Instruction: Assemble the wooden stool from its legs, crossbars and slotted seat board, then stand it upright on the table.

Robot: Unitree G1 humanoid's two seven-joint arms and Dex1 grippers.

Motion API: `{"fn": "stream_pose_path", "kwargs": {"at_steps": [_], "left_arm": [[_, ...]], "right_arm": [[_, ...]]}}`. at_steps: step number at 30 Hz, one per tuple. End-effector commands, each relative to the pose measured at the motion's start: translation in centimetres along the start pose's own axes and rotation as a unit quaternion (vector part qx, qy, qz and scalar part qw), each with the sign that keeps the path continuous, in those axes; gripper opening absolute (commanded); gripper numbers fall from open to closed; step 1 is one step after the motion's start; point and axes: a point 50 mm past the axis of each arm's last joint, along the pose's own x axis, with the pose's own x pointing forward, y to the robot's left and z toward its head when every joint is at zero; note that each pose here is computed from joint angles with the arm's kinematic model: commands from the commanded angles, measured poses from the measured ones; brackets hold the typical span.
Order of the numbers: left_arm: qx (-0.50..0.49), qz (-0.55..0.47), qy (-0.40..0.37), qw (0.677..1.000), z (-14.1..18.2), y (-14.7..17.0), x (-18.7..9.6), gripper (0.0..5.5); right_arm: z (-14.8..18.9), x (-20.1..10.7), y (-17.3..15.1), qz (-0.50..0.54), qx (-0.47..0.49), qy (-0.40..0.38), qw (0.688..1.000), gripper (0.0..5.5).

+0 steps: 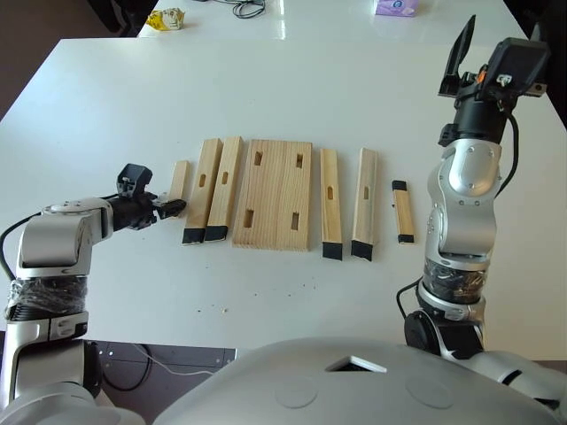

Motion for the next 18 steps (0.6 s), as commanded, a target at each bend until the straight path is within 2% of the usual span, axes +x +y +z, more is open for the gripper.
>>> {"fn": "stream_pose_path", "kwargs": {"at_steps": [1,15,18], "left_arm": [[-0.014,-0.003,0.030,0.999,-1.0,0.0,0.3,3.52],[0.017,-0.003,0.056,0.998,-2.1,-0.8,0.0,1.55],[0.032,-0.005,0.061,0.998,-2.3,-1.0,0.0,1.32]], "right_arm": [[-0.1,-0.4,-0.3,-0.013,-0.004,0.005,1.000,3.96],[-0.4,-0.8,-0.6,-0.024,-0.006,0.013,1.000,3.96],[-0.4,-0.8,-0.6,-0.022,-0.006,0.014,1.000,3.96]]}}
